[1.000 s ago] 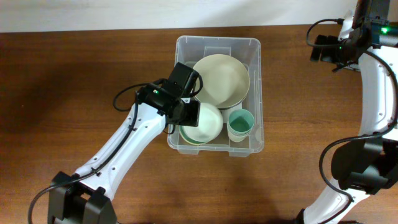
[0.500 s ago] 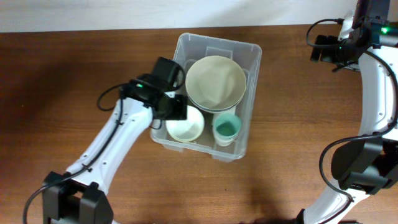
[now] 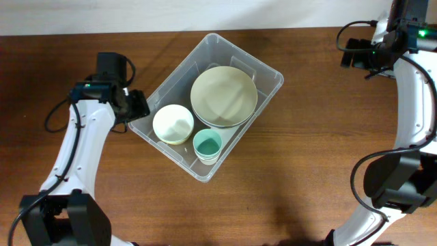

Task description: Pack container

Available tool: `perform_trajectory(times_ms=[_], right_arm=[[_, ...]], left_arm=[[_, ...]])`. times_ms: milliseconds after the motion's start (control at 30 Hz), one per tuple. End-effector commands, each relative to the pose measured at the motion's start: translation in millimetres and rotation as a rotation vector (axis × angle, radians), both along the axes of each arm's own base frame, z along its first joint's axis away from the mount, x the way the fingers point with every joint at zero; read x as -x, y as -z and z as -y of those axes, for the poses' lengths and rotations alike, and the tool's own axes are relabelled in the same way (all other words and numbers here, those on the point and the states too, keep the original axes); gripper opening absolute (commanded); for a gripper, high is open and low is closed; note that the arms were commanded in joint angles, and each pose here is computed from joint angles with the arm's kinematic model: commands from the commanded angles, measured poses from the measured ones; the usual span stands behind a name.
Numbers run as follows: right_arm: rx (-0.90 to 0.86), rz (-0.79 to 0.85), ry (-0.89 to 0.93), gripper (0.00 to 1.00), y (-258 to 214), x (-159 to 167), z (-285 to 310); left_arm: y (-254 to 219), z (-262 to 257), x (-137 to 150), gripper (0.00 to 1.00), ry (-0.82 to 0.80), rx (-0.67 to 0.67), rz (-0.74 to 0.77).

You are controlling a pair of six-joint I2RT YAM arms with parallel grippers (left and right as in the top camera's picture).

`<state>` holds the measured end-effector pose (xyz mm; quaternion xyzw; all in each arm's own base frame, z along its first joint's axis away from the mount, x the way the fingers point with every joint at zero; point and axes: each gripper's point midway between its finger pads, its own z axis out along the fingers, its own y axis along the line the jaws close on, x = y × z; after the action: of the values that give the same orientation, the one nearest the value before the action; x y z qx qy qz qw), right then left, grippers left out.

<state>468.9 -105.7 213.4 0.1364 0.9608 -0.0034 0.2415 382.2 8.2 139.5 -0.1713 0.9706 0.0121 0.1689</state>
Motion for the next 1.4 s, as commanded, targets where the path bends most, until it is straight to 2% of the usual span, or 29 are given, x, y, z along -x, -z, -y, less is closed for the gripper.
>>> perform_trajectory(times_ms=[0,200,233,267,300,333,500,733,900,1000,1233,1367], right_arm=[[0.006,0.017,0.018,0.99,-7.6,0.5,3.6],[0.006,0.017,0.018,0.99,-7.6,0.5,3.6],[0.006,0.018,0.018,0.99,-7.7,0.5,3.6],[0.006,0.018,0.018,0.99,-7.7,0.5,3.6],[0.007,0.017,0.018,0.99,-7.6,0.5,3.7],[0.006,0.018,0.018,0.99,-7.7,0.5,3.6],[0.007,0.017,0.018,0.99,-7.6,0.5,3.7],[0.007,0.017,0.018,0.99,-7.6,0.5,3.7],[0.006,0.017,0.018,0.99,-7.6,0.5,3.6],[0.007,0.017,0.018,0.99,-7.6,0.5,3.7],[0.006,0.018,0.018,0.99,-7.7,0.5,3.6],[0.006,0.017,0.018,0.99,-7.6,0.5,3.6]], left_arm=[[-0.2,-1.5,-0.6,0.73,-0.005,-0.005,-0.001],[-5.1,-16.5,-13.0,0.73,-0.044,-0.006,0.056],[-6.1,-22.1,-15.2,0.62,-0.058,-0.002,0.067],[-6.7,-23.6,-17.1,0.43,-0.063,0.014,0.076],[-7.0,-24.3,-18.2,0.19,-0.065,0.028,0.082],[-8.0,-26.3,-20.6,0.01,-0.072,0.053,0.094],[-5.4,-34.5,-21.0,0.00,-0.093,0.071,0.099],[40.8,-29.4,-13.0,0.00,-0.084,0.071,-0.009],[53.0,13.8,-10.8,0.01,0.086,0.270,-0.052],[49.3,34.0,-4.8,0.00,0.141,0.340,-0.066],[53.9,105.1,40.6,0.01,0.308,0.355,-0.239],[52.9,134.2,47.5,0.01,0.373,0.351,-0.247]])
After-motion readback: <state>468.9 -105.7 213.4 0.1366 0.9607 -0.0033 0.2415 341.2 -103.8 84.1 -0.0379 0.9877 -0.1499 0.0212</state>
